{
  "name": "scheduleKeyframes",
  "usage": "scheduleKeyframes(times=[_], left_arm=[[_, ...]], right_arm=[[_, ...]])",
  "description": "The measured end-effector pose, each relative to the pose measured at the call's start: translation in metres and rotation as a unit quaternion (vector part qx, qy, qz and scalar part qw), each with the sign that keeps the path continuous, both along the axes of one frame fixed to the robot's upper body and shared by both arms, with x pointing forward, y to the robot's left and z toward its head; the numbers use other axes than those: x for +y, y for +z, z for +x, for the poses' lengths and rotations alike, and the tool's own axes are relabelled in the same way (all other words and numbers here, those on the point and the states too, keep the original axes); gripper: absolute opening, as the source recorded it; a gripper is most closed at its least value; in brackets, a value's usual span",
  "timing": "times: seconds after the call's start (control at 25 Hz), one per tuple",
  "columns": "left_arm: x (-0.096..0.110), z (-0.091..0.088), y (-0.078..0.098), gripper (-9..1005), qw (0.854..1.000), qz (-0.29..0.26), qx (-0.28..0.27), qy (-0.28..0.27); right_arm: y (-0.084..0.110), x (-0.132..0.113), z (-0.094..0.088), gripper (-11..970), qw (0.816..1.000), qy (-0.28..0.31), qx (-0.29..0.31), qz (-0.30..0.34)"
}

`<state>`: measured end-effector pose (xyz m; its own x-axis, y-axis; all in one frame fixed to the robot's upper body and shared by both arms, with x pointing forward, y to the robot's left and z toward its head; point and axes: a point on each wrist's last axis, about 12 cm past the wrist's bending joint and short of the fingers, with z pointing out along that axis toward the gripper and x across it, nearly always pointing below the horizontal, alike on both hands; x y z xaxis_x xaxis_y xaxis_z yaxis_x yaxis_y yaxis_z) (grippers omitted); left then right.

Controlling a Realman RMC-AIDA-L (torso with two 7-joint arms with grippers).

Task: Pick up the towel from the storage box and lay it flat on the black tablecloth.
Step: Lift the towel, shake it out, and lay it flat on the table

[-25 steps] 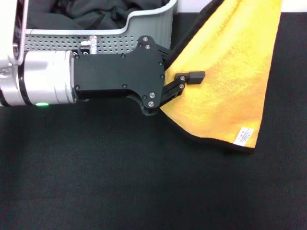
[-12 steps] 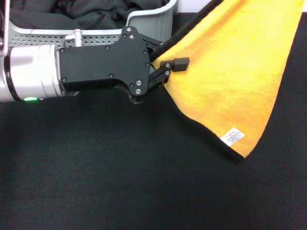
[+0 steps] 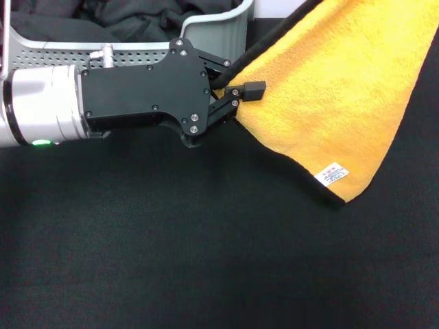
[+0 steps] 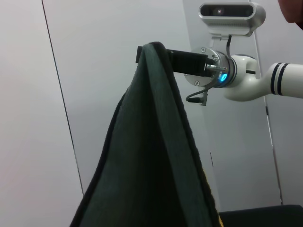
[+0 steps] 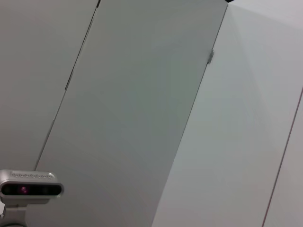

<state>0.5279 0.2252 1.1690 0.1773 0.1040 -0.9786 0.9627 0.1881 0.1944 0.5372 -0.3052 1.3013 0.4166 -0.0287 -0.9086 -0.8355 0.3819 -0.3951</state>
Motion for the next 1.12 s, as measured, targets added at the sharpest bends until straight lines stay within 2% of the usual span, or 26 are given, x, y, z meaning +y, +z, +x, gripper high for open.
scheduleKeyframes(times=[0.28,0.52,1.12], left_arm=[[0.006,0.001,0.002,52,1.000,-0.017,0.001,0.013],[0.016,0.003,0.000,54,0.997,-0.063,0.017,0.033],[0.025,-0.006,-0.005,58,0.995,-0.095,0.030,0.018]], right_arm=[[-0.003,-0.007,-0.002,37,1.000,-0.013,0.002,0.002],[-0.005,-0.012,-0.005,40,1.000,-0.022,0.005,0.005],[-0.012,-0.017,-0.008,48,0.999,-0.028,0.017,0.012]])
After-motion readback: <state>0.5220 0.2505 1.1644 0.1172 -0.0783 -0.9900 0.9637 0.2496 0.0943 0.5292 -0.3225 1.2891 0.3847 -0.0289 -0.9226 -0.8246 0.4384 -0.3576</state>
